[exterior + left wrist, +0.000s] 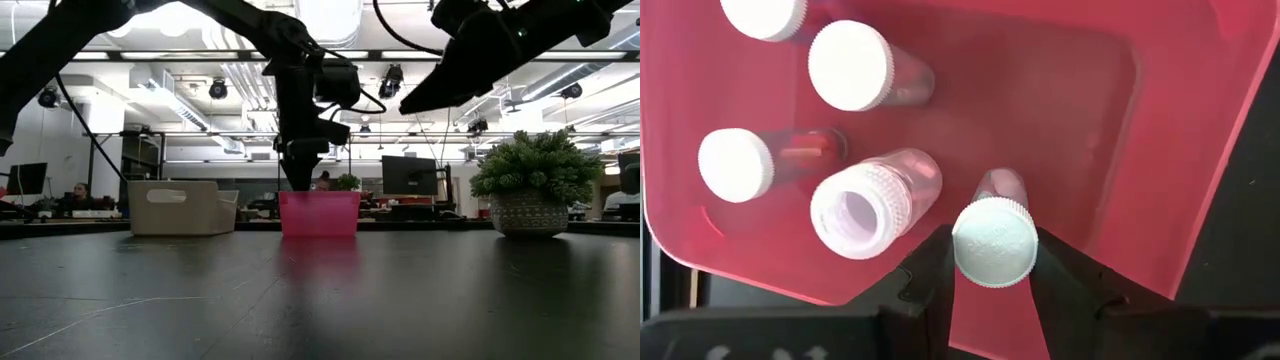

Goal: Pick and place medicine bottles into bin by pill shape (circle, oval)
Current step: Put the blue capsule bottle into the pink bin

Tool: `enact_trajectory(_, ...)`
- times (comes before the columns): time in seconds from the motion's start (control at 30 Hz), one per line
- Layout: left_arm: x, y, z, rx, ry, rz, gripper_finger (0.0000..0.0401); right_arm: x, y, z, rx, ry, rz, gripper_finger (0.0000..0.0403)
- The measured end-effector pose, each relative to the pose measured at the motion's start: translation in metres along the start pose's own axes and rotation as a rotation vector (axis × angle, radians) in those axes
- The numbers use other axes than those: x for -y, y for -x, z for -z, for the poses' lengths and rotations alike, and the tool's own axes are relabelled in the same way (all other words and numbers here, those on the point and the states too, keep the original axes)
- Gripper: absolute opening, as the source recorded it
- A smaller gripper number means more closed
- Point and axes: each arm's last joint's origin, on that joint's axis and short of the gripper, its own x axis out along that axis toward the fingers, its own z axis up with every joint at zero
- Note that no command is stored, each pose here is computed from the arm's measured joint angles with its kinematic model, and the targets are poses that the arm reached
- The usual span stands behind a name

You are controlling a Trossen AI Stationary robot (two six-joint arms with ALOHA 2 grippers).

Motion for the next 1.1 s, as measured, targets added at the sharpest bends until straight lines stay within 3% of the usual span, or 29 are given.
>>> enact_trajectory(0.2, 0.002, -0.004, 0.003, -0.015, -0.002, 0.010, 0.0095, 0.000, 0.000, -0.009, 0.092, 0.084, 0.001, 0.0237)
enact_trajectory(0.37, 0.002, -0.005, 0.006, -0.045, 0.008, 0.013, 0.0096, -0.003, 0.003, -0.006, 0.215, 0.169, -0.095, 0.0235)
enact_trajectory(0.47, 0.002, -0.005, 0.007, -0.054, 0.024, 0.015, 0.0096, -0.002, 0.009, -0.003, 0.291, 0.164, -0.112, 0.0229)
enact_trajectory(1.1, 0.003, -0.005, 0.008, -0.060, 0.015, 0.019, 0.0097, 0.012, 0.047, 0.029, 0.382, 0.166, -0.100, 0.0223)
